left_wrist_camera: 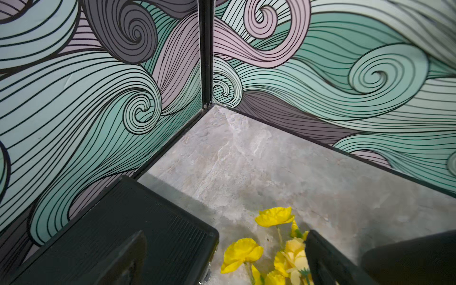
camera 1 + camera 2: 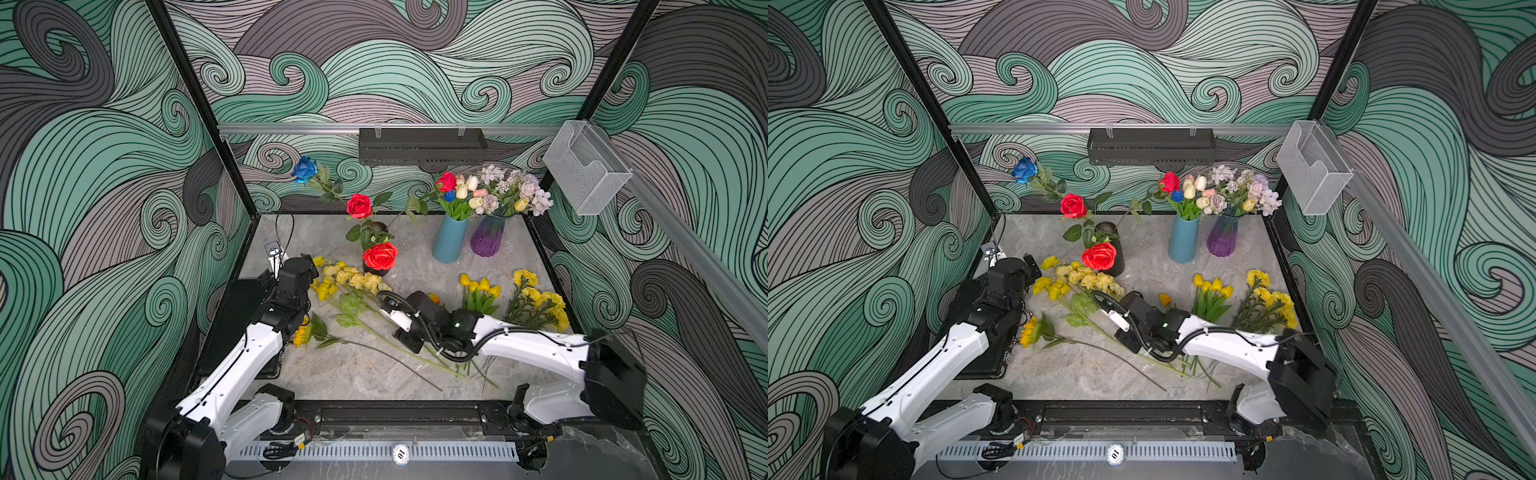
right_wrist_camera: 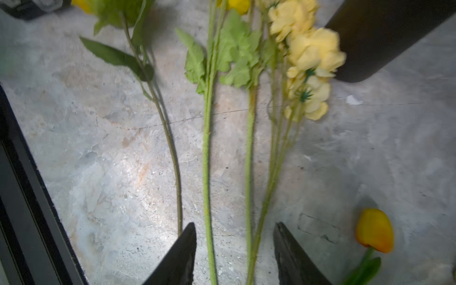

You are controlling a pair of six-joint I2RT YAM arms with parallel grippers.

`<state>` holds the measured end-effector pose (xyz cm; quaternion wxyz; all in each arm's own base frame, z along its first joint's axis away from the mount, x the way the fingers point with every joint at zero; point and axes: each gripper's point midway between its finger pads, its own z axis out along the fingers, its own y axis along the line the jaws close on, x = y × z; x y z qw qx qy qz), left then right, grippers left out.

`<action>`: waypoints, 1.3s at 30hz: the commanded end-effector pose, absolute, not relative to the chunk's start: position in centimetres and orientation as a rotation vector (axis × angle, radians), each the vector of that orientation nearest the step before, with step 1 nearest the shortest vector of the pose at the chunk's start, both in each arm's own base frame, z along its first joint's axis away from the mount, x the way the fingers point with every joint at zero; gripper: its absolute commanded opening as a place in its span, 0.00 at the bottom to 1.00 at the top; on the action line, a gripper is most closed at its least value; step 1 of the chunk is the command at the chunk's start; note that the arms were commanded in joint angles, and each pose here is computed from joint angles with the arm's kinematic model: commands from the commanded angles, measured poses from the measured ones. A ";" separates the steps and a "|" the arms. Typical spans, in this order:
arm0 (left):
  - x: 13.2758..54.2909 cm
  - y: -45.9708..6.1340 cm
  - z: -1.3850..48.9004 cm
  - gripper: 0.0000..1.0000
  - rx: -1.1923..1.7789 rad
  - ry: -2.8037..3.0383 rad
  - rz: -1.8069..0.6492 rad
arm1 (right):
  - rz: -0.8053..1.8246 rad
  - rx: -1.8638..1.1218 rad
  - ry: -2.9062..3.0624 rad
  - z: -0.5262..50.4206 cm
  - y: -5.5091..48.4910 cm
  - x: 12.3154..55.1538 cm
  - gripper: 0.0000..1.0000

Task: Pick out yellow flowers from the vase
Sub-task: Reset both arms

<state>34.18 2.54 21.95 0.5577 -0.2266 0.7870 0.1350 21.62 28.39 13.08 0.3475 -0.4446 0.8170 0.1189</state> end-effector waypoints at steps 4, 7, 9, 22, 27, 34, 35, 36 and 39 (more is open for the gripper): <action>36.3 5.7 20.2 0.99 -0.519 1.873 0.509 | 0.054 -0.666 2.077 16.5 18.3 27.9 0.71; 37.0 6.7 18.2 0.99 -0.472 1.919 0.596 | -0.118 -0.403 2.046 18.0 12.5 30.6 0.79; 36.9 7.9 16.9 0.99 -0.514 1.936 0.651 | -0.212 -0.250 1.996 18.7 9.2 32.0 0.87; 39.5 6.1 9.9 0.99 -0.333 2.012 0.329 | -0.323 -0.050 2.022 12.8 2.7 39.0 1.00; 39.7 4.8 8.8 0.99 -0.247 2.025 0.196 | -0.275 -0.183 1.981 10.5 3.2 40.3 0.99; 39.6 4.7 8.5 0.99 -0.237 2.027 0.187 | -0.001 -0.110 1.888 9.7 1.7 39.7 0.99; 39.6 4.8 8.5 0.99 -0.238 2.020 0.189 | 0.004 -0.104 1.905 9.1 1.5 39.7 1.00; 39.6 4.8 8.5 0.99 -0.238 2.023 0.187 | 0.019 -0.102 1.976 8.7 1.4 39.5 1.00; 39.6 4.7 8.6 0.98 -0.236 2.019 0.186 | -0.002 -0.062 1.943 9.0 0.7 39.9 0.99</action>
